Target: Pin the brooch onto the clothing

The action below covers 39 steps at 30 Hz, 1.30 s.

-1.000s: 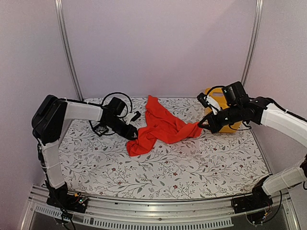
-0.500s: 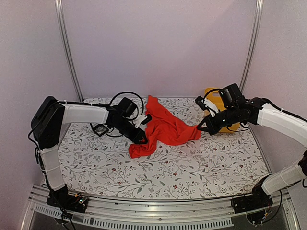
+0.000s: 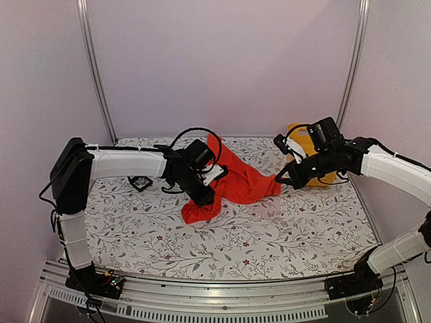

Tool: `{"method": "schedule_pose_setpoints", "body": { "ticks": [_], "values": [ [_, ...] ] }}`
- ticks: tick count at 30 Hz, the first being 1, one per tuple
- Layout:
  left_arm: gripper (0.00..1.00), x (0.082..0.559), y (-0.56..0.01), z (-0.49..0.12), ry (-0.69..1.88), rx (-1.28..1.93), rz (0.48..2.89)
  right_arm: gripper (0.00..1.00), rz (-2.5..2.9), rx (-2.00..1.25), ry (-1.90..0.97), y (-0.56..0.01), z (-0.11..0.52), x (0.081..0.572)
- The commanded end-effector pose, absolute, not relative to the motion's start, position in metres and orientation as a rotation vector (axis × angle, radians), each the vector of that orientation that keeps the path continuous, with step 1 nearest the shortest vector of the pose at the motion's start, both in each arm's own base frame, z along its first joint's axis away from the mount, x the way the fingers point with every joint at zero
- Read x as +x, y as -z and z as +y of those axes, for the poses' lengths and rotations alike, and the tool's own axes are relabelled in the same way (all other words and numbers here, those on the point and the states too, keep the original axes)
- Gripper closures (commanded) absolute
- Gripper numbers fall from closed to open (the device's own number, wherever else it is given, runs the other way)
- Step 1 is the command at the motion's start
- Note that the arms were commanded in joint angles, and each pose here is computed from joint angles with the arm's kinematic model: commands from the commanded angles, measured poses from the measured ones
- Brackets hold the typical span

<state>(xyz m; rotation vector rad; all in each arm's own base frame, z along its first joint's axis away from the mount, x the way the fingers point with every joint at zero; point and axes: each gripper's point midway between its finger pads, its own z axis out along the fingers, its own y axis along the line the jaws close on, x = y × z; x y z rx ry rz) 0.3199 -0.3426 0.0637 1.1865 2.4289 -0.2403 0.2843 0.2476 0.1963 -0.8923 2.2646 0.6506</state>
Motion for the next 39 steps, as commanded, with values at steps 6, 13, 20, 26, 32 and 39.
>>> {"method": "schedule_pose_setpoints", "body": {
  "ticks": [6,13,20,26,32,39],
  "values": [
    [0.55,0.331,-0.067,-0.335,-0.052,1.224,2.352,1.0,2.272,-0.884,-0.686,-0.192,0.252,0.285],
    [0.61,0.319,-0.047,-0.331,0.075,1.198,2.474,1.0,2.283,-0.881,-0.686,-0.19,0.25,0.282],
    [0.73,0.293,-0.038,-0.332,0.277,1.198,2.551,1.0,2.284,-0.878,-0.677,-0.19,0.248,0.281],
    [1.0,0.286,-0.035,-0.328,0.296,1.213,2.575,1.0,2.289,-0.851,-0.637,-0.192,0.244,0.286],
    [1.0,0.314,-0.058,-0.306,0.1,1.077,2.502,1.0,2.284,-0.75,-0.495,-0.206,0.224,0.299],
    [1.0,0.365,-0.17,-0.242,-0.341,0.755,2.252,1.0,2.155,-0.484,-0.248,-0.293,0.165,0.329]
  ]
}}
